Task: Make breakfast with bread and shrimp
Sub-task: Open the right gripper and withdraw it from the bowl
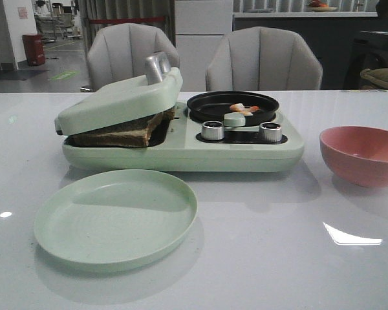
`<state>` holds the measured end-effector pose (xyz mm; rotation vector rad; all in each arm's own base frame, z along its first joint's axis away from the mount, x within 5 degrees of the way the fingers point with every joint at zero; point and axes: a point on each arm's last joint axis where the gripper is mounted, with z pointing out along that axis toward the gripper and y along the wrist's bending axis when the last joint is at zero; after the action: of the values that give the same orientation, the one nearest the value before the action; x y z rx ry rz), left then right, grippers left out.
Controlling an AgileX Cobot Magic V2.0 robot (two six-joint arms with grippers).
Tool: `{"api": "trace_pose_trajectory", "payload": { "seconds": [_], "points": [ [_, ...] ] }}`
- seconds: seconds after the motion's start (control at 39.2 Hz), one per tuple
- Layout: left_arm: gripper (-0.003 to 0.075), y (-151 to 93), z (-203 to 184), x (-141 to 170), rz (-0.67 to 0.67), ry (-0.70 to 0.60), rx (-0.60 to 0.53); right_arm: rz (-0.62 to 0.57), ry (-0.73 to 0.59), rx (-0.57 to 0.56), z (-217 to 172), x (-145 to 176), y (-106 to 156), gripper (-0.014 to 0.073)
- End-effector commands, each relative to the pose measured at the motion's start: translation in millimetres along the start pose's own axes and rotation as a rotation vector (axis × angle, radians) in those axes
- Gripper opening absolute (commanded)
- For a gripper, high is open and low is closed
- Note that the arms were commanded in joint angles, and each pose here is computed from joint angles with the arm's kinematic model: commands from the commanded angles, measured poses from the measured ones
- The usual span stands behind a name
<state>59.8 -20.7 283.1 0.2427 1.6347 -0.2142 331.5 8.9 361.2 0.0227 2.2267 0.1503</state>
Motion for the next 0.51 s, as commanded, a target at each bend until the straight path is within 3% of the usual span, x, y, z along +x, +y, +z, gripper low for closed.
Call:
{"api": "trace_pose_trajectory", "payload": {
  "seconds": [0.0, 0.18, 0.48],
  "points": [
    [0.012, 2, -1, -15, -0.024, -0.095, -0.016, -0.048, -0.18, -0.043, -40, -22, 18, 0.0528],
    [0.012, 2, -1, -15, -0.024, -0.095, -0.016, -0.094, -0.257, -0.103, -62, -14, 41, 0.0528],
    [0.012, 2, -1, -15, -0.024, -0.095, -0.016, -0.089, -0.463, -0.124, -87, 28, 43, 0.0528]
  ]
}}
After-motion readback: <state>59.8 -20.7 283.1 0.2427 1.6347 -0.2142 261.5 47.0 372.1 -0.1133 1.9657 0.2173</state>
